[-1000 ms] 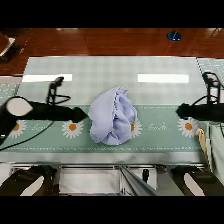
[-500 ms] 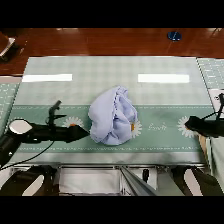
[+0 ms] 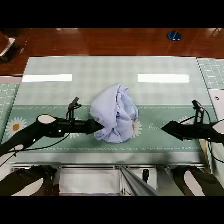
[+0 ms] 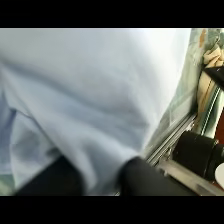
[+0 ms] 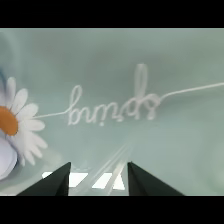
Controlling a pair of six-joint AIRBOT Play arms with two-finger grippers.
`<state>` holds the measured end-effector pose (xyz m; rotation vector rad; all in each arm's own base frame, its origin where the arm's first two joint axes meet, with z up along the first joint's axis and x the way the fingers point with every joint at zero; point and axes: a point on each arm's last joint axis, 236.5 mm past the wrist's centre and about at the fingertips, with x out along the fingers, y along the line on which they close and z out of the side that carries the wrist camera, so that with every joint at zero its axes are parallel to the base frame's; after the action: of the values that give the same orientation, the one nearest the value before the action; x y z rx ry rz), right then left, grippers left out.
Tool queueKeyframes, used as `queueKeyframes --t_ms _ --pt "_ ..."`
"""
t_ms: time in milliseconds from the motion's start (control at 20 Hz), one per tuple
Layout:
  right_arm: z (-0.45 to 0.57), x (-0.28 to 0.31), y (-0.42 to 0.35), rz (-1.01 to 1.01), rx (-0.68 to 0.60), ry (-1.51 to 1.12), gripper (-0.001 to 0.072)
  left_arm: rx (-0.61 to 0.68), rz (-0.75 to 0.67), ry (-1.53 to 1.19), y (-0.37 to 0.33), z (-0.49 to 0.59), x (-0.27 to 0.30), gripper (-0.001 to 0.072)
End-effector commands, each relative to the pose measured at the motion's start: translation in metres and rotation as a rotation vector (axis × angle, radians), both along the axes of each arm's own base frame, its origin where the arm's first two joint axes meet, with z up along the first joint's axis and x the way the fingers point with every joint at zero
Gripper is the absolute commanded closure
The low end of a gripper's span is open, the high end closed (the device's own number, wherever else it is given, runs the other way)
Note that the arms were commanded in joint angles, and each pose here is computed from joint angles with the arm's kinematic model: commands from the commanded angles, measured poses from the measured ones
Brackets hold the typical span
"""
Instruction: Fold the shirts.
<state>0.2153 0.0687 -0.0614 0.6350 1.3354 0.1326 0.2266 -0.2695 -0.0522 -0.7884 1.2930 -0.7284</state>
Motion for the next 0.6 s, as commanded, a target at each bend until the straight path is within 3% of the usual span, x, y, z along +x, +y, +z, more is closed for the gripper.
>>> queueKeyframes --t_ms 0,550 --pt "-0.013 -0.005 0.038 0.078 0.029 0.051 0.0302 -0.035 -0.036 -0.057 -0.019 0.012 0.022 0.0679" --pt "-0.041 0.004 0.143 0.242 0.179 0.149 0.0302 -0.088 -0.098 -0.056 -0.027 0.027 0.012 0.0679"
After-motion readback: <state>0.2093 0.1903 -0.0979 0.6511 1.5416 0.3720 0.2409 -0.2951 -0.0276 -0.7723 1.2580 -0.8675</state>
